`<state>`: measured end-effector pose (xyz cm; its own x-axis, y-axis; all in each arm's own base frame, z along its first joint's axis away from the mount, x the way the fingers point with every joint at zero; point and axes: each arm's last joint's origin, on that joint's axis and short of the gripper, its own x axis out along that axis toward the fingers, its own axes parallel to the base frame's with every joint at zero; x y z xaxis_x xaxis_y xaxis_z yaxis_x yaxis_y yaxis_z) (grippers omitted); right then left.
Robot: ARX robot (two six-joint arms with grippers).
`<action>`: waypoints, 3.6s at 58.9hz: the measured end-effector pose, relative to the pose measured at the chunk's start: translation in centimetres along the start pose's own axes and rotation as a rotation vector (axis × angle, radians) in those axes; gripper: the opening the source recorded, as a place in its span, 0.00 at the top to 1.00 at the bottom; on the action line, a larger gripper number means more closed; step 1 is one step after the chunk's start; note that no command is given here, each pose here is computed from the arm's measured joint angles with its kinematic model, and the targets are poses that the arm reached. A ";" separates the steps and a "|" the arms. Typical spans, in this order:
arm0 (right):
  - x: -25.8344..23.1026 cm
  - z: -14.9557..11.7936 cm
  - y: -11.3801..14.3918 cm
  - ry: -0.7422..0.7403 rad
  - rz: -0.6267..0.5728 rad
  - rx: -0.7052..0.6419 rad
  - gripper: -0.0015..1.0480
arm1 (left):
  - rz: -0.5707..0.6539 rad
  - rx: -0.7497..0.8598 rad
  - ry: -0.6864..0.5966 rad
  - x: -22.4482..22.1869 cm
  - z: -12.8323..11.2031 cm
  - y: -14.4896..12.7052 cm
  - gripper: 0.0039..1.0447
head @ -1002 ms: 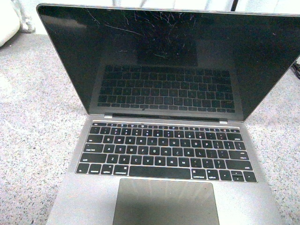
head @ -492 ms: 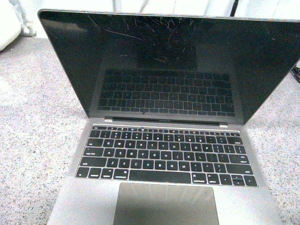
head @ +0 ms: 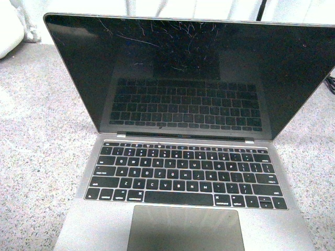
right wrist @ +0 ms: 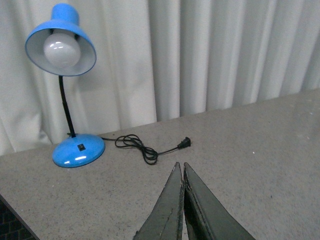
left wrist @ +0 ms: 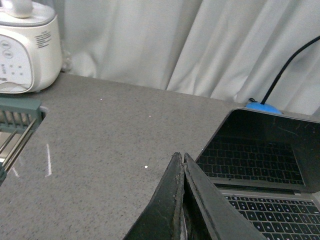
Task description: Close laptop
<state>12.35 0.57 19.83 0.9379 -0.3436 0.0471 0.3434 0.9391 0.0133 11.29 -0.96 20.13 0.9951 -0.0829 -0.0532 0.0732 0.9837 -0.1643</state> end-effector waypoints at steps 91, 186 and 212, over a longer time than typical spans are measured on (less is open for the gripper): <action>18.3 1.2 13.5 0.170 0.752 -0.293 0.99 | -0.356 0.447 0.160 19.8 3.0 -8.6 0.96; 0.0 -10.5 11.2 0.427 0.280 0.395 0.99 | -0.582 0.190 0.415 3.6 -10.3 -9.7 0.96; -1.5 -6.8 10.5 0.261 0.161 0.254 0.99 | -0.438 0.122 0.357 3.0 -6.8 -7.9 0.96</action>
<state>14.86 10.91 13.12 0.9709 -0.1505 -0.1865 0.1986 0.9409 0.2745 13.21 -10.10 14.62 0.7877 -0.5147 -0.3385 0.5018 0.8548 -0.1323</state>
